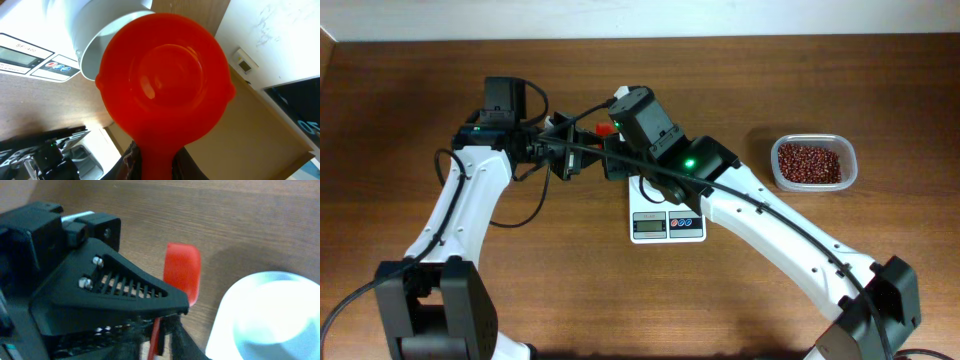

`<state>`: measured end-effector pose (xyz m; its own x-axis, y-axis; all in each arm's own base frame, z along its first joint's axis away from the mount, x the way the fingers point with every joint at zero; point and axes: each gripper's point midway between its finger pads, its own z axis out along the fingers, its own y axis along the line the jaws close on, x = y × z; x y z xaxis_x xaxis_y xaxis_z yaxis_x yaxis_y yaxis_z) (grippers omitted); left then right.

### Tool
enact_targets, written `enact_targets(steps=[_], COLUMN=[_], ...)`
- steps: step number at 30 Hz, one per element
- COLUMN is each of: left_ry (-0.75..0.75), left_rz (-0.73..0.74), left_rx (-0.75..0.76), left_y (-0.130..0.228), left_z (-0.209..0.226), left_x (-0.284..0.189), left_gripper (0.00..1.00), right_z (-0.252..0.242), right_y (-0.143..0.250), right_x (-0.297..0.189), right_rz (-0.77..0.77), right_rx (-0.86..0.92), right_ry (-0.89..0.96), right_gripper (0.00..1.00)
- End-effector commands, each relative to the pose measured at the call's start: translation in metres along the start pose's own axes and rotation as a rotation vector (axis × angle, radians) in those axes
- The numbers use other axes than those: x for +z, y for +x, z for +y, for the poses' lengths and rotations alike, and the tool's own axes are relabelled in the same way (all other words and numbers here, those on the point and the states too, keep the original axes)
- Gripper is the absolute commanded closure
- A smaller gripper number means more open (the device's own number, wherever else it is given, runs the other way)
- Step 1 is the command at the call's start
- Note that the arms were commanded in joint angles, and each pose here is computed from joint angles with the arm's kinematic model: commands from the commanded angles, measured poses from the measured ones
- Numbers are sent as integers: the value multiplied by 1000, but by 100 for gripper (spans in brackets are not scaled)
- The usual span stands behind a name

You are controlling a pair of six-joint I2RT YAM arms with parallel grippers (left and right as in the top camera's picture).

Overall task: Scoop item into bowl and weigh 50g on scale
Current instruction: 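Release the scoop from the left gripper and carry it right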

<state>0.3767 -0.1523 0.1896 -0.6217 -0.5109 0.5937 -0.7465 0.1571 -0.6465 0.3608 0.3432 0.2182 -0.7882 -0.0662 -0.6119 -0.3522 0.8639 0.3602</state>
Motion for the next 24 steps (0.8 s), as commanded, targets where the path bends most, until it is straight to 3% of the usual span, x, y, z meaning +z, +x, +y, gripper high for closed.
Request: enact_targets(steps=[1,3,4,6,7,8,12,15,19,21,22,23,24], left_ry=[18,18,18,8,-12,-31,-73,-47,-11,-8,-9,-15,-32], left_rz=[24,24,23,-15,-74,-112,-211,-234,-262,-275,-272,-276,-286], left_rx=[22,22,22,45,162,266,473,682,737,750,816,868,978], left_y=[10,10,10,3,-7,-14,-32,-35,-39,-44,-44,-44,-46], left_z=[-8,-8,-8,-6,-4,-2,-3,-18,-31,-31,-32,-33,-34], left_x=[-3,-3,-3,-3,-4,-4,-8,-8,-12,-17,-19,-19,-20], left_gripper=[87,85,77,30,5,0,1,1,1,7,16,35,66], right_z=[2,1,1,-2,-7,-12,-30,-61,-111,-156,-172,-189,-214], right_y=[-6,-7,-7,-9,-11,-15,-27,-45,-53,-48,-44,-38,-29], right_x=[1,1,1,1,1,0,-17,-57,-115,-149,-156,-164,-174], right_rz=[-21,-22,-22,-25,-28,-24,43,79,139,185,204,228,264], right_rx=[-3,-3,-4,2,10,16,43,35,56,91,109,126,160], right_ry=[7,8,8,13,19,10,-67,4,109,187,211,235,287], right_gripper=[96,96,96,96,96,96,96,96,96,96,96,96,96])
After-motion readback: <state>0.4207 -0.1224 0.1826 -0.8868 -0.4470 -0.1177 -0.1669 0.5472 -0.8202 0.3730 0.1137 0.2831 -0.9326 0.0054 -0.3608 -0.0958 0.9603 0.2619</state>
